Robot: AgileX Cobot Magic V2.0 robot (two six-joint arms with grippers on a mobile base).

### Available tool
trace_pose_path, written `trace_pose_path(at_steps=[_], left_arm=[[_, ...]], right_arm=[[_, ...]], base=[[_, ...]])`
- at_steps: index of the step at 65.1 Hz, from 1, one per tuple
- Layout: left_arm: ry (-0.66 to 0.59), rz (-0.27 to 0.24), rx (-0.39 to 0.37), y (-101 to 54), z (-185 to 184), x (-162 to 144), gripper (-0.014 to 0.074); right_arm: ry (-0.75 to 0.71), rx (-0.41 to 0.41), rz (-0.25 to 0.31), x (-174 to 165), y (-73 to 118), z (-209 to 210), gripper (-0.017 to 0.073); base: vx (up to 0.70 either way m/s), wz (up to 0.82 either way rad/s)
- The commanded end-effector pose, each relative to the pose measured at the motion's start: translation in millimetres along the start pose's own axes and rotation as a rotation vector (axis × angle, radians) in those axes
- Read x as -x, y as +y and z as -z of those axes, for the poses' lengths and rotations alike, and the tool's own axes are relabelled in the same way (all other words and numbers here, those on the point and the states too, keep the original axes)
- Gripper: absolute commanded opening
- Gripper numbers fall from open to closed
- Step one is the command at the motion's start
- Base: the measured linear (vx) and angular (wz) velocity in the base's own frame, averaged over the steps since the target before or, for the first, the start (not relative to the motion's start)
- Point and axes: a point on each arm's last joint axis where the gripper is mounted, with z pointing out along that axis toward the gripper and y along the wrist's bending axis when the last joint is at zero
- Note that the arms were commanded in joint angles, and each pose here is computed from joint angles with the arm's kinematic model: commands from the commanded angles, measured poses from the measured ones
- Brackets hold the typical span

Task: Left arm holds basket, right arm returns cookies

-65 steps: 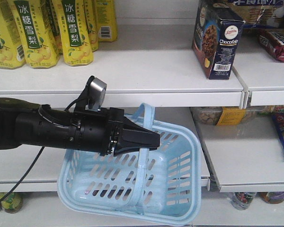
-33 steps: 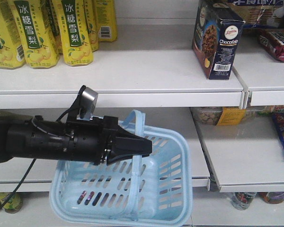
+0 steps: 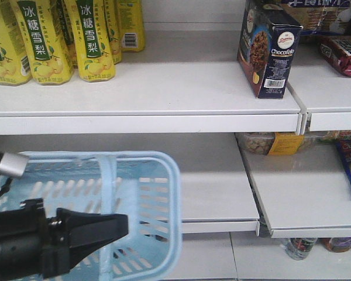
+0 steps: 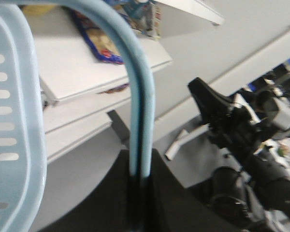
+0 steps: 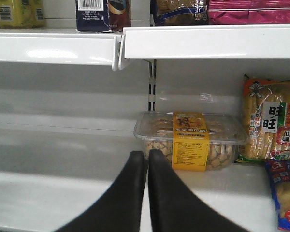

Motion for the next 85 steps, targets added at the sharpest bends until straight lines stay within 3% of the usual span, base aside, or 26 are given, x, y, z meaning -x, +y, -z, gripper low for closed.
trace_pose_path(at_steps=[1, 9, 21, 27, 28, 39, 48, 56, 70, 85], left_arm=[[-0.062, -0.103, 0.083, 0.3, 15.1, -7.8, -0.0006], [-0.097, -0.237, 0.239, 13.1, 34.2, -27.8, -0.0006], [-0.228, -0.315, 0.450, 27.9, 63.0, -44.0, -0.0006], [-0.301, -0.373, 0.527, 34.7, 74.3, -50.5, -0.0006], [-0.304, -0.403, 0.544, 36.0, 75.7, -51.5, -0.0006], [-0.385, -0.532, 0.617, 46.4, 86.0, -63.3, -0.0006], [-0.464, -0.553, 0.638, 59.0, 89.3, -77.1, -0.0003], [-0.536, -0.497, 0.688, 66.5, 95.5, -84.2, -0.0003], [-0.651, -0.622, 0.829, 62.3, 111.3, -84.1, -0.0003], [-0.743, -0.604, 0.955, 61.9, 122.8, -87.9, -0.0003]], right_arm=[[-0.099, -0.012, 0.002, 16.7, -0.9, -0.1, -0.0011], [-0.099, -0.012, 0.002, 16.7, -0.9, -0.1, -0.0011], [-0.099, -0.012, 0.002, 16.7, -0.9, -0.1, -0.0011], [-0.099, -0.012, 0.002, 16.7, -0.9, -0.1, -0.0011], [-0.099, -0.012, 0.002, 16.7, -0.9, -0.1, -0.0011], [-0.099, -0.012, 0.002, 16.7, -0.9, -0.1, -0.0011], [-0.099, -0.012, 0.002, 16.7, -0.9, -0.1, -0.0011], [-0.099, -0.012, 0.002, 16.7, -0.9, -0.1, -0.0011], [-0.099, -0.012, 0.002, 16.7, -0.9, -0.1, -0.0011], [-0.099, -0.012, 0.002, 16.7, -0.9, -0.1, -0.0011]], base=[[0.00, 0.00], [0.00, 0.00], [0.00, 0.00], [0.00, 0.00], [0.00, 0.00], [0.00, 0.00], [0.00, 0.00], [0.00, 0.00], [0.00, 0.00], [0.00, 0.00]])
